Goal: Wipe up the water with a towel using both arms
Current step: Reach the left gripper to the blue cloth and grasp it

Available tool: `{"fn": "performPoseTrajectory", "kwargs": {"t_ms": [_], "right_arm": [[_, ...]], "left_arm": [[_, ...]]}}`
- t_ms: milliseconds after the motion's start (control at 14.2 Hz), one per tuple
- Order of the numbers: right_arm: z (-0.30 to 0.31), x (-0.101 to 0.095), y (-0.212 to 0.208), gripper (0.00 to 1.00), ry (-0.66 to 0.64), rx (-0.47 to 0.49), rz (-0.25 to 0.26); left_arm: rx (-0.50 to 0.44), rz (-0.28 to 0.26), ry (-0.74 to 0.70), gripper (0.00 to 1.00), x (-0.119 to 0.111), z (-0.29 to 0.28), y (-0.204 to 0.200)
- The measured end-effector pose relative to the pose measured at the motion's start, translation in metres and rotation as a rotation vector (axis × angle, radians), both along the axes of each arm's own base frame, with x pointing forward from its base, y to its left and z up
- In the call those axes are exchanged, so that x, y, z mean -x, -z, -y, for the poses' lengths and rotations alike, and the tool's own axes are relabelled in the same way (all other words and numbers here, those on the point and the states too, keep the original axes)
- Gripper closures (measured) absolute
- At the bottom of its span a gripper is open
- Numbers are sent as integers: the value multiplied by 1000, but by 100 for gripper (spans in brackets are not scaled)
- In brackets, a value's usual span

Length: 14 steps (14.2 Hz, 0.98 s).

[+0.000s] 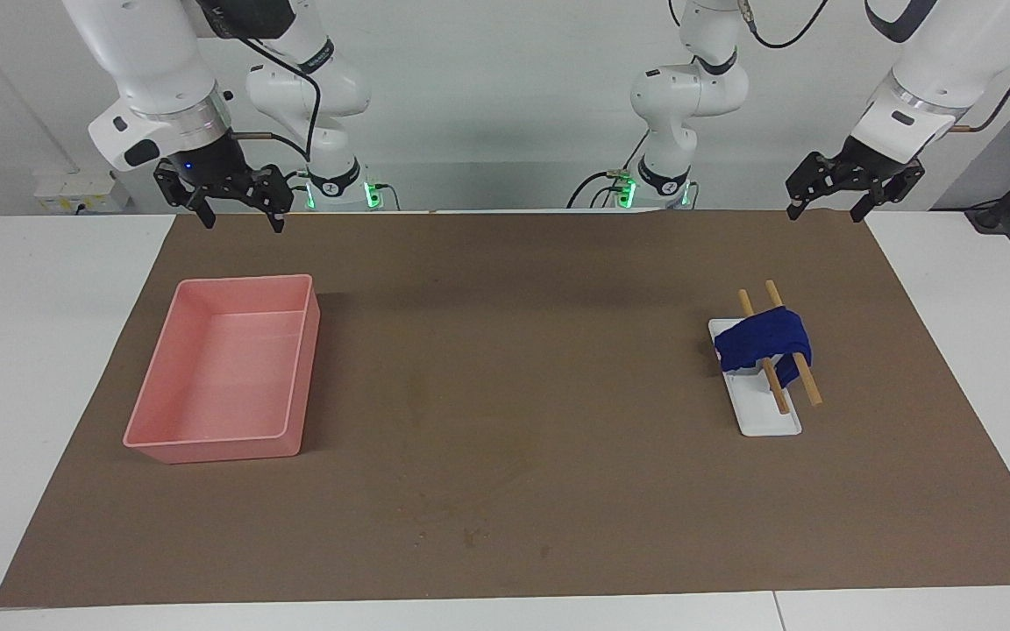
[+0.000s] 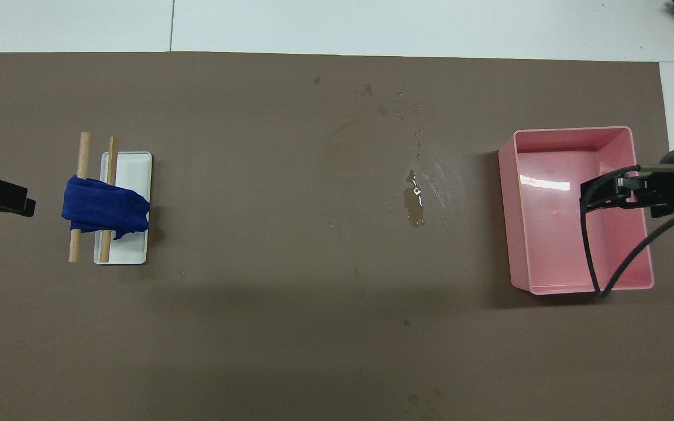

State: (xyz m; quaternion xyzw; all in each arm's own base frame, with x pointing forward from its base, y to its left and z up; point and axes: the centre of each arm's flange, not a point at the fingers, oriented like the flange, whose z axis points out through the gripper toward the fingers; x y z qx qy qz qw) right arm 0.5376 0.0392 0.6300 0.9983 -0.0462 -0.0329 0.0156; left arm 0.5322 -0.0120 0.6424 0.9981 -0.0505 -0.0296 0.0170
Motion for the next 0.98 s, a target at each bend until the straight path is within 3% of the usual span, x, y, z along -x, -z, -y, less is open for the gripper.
{"fn": "performPoseTrajectory", "kwargs": {"t_ms": [422,773,984], "right_arm": [[0,0,0,0,0,-1,0],[0,0,0,0,0,-2,0],[0,0,0,0,0,-2,-1]], "left_arm": [[0,26,-1,0,-3,0,1],[-3,159,-30,0,-15,-8,54],[-7,202,-68,0,-24,-27,98]]}}
